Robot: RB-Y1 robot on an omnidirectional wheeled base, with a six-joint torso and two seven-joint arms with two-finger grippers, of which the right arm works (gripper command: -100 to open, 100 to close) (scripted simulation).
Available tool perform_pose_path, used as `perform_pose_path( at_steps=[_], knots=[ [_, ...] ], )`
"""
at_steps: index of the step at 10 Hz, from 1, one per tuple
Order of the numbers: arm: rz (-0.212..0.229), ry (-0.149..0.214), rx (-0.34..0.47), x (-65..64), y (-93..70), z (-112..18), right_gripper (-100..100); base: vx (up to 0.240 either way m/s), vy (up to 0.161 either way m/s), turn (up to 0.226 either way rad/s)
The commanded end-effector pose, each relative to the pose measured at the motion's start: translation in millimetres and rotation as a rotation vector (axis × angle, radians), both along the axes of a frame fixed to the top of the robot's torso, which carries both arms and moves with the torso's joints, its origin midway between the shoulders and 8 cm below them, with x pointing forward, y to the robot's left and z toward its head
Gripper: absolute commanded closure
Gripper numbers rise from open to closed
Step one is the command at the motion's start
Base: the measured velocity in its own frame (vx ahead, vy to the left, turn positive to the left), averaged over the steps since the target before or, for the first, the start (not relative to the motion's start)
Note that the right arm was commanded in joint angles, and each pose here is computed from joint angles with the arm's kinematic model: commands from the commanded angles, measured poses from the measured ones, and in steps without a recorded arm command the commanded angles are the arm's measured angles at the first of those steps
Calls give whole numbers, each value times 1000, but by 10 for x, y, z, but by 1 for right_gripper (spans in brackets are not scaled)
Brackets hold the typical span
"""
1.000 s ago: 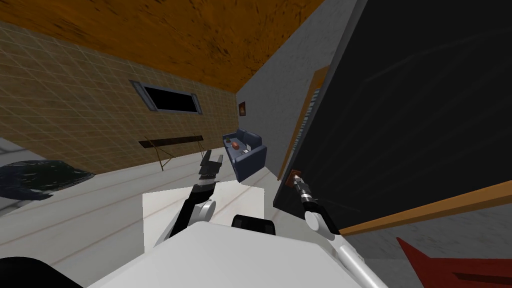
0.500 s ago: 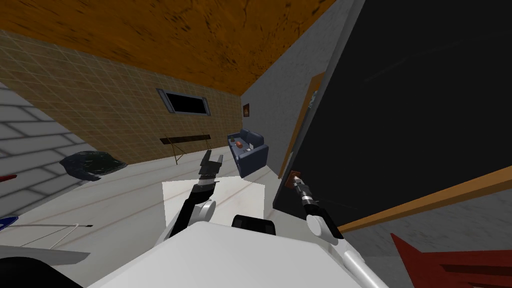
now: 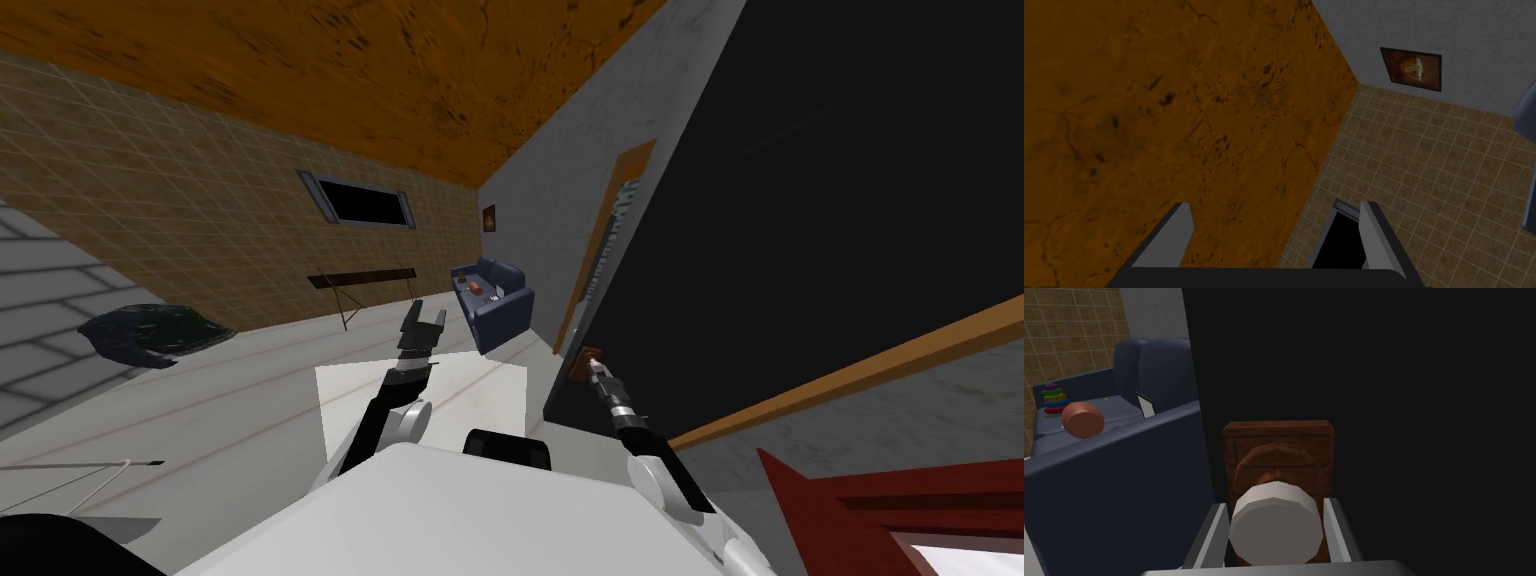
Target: Pull the door open
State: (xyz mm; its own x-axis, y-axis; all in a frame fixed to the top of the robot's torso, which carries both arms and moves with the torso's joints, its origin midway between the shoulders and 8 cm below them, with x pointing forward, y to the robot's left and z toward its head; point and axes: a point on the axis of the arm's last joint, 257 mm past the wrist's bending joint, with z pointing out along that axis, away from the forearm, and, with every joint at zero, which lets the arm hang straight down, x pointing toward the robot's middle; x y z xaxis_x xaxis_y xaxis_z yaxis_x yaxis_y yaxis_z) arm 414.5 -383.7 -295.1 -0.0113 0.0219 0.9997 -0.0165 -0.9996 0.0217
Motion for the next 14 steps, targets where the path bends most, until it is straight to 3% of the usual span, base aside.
perform_pose_path(
  at_steps=[1, 5, 8, 9, 14],
  knots=[
    [35, -1, -4, -169, 48, -9, 100, -32, -28, -72],
    [129, 5, 6, -559, 205, -11, 100, -25, -35, -67],
    [178, 13, 21, -772, 292, -11, 100, -4, -31, -40],
    [169, 16, 16, -729, 285, -9, 100, 2, -8, -4],
    [186, 41, 8, -1186, 94, -173, 100, -12, -5, 48]
  ],
)
